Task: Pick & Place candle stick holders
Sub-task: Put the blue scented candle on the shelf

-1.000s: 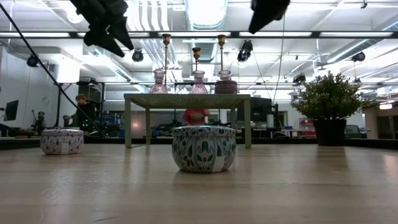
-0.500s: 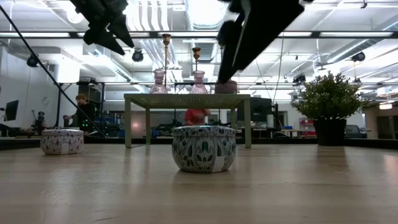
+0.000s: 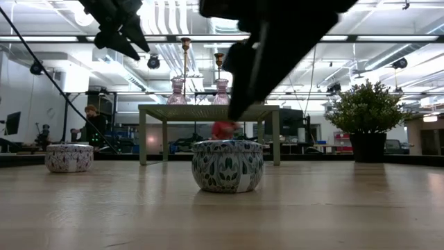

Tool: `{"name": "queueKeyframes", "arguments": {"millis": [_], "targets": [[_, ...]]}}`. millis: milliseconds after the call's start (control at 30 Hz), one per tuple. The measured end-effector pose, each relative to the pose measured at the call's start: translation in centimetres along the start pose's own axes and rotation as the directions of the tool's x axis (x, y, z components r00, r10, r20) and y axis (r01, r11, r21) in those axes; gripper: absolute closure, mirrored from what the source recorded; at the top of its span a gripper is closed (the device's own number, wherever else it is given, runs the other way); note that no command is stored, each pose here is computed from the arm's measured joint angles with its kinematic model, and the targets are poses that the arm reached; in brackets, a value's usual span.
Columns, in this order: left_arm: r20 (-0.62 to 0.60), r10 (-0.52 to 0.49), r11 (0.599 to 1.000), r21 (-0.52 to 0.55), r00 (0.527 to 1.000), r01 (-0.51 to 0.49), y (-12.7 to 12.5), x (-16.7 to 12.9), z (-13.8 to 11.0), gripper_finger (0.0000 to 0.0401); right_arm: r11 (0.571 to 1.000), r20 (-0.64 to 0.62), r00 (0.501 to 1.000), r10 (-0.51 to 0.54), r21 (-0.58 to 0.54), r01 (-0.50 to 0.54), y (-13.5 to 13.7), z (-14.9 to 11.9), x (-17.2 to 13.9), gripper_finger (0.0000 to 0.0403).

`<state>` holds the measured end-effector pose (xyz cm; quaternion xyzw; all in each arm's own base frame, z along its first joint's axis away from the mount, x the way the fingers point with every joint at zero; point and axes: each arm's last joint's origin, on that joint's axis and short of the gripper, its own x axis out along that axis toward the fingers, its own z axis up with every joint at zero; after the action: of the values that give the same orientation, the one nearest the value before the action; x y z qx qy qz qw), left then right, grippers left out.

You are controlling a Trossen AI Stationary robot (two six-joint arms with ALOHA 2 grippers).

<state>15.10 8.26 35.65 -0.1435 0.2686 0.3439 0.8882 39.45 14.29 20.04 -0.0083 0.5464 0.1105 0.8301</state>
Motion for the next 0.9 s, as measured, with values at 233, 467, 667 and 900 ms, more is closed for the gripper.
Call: {"name": "queueKeyframes", "arguments": {"millis": [233, 467, 667, 900], "targets": [[-0.002, -0.004, 0.999, 0.044, 1.0, 0.004, 0.0, 0.0, 0.0, 0.0128, 0.999, 0.038, 0.999, -0.033, -0.012, 0.033, 0.1, 1.9, 1.3, 0.0046], [-0.003, -0.022, 0.998, 0.059, 1.0, 0.022, 0.0, 0.0, 0.0, 0.0128, 0.998, -0.102, 0.993, -0.055, -0.004, 0.055, 0.4, 3.0, 3.7, 0.0046], [0.004, -0.035, 0.998, 0.043, 0.999, 0.034, 0.0, -0.3, 0.0, 0.0128, 0.998, -0.185, 0.98, -0.069, -0.004, 0.07, 0.6, 4.1, 5.1, 0.0046], [0.006, -0.036, 0.998, 0.042, 0.999, 0.035, 0.1, -0.7, -0.1, 0.0128, 0.993, -0.26, 0.962, -0.082, 0.06, 0.1, 0.6, 4.4, 5.5, 0.0046]]}}
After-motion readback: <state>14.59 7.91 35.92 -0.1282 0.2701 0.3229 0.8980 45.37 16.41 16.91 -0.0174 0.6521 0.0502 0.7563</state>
